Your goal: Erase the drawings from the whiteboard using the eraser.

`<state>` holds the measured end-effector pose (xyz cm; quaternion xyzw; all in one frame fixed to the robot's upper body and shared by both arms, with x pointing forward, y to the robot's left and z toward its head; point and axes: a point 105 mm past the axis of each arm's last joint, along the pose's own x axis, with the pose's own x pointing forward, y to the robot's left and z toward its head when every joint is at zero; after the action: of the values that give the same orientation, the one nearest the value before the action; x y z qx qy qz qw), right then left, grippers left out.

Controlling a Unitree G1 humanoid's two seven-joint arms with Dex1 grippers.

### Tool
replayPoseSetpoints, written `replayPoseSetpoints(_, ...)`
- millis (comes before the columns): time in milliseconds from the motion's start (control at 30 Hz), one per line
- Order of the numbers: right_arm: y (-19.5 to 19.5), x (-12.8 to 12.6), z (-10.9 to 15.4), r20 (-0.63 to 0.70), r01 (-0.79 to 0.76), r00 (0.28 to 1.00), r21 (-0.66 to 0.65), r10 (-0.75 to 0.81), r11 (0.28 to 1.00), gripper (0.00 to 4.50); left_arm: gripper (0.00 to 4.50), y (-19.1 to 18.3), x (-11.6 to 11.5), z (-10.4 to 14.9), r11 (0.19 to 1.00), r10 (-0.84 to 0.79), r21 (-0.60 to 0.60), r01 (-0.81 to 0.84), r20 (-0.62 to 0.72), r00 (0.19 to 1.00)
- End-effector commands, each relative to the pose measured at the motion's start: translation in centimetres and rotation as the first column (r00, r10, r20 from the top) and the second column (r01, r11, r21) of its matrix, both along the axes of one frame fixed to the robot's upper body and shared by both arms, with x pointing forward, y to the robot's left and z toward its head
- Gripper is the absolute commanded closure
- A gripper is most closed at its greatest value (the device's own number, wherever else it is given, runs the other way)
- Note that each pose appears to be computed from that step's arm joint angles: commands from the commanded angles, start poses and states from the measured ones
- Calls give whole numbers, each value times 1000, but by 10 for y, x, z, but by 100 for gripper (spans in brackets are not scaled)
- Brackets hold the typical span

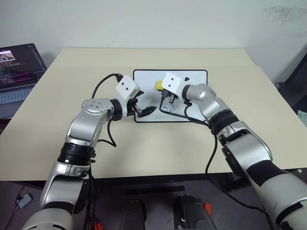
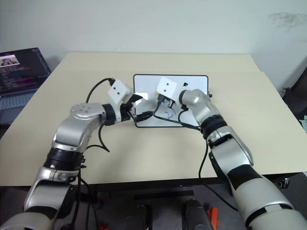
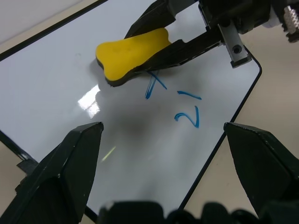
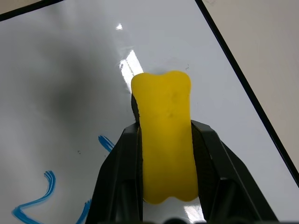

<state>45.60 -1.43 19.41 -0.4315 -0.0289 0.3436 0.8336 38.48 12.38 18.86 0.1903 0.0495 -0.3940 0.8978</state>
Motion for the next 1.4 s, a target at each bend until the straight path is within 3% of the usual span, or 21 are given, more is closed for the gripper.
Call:
replayPoseSetpoints(33, 2, 2, 14, 39, 5, 999, -8, -5, 1000, 343, 0, -4, -2, 15, 1000, -15, -7, 16, 62, 998)
replayPoseSetpoints(733, -137, 18, -1, 21, 299, 954, -115, -299, 947, 343, 0, -7, 0, 18, 1000, -29, -2, 30, 64, 998)
replayPoseSetpoints(833, -139, 17, 1, 22, 297, 955, -98, -297, 950, 343, 0, -7, 0, 18, 1000, -31, -1, 31, 64, 997)
replayPoseSetpoints(1000, -110, 1, 28, -27, 130, 991, 106, -128, 986, 343, 0, -1, -1, 19, 1000, -24, 7, 24, 67, 997)
replayPoseSetpoints(1167, -113, -24, 41, -19, 74, 997, 87, -72, 993, 343, 0, 16, -10, 18, 998, -26, 60, 22, 65, 998)
replayPoseSetpoints(1400, -133, -47, 38, -24, 88, 996, 25, -87, 996, 345, 0, 34, -23, 25, 996, -57, 74, 51, 86, 995)
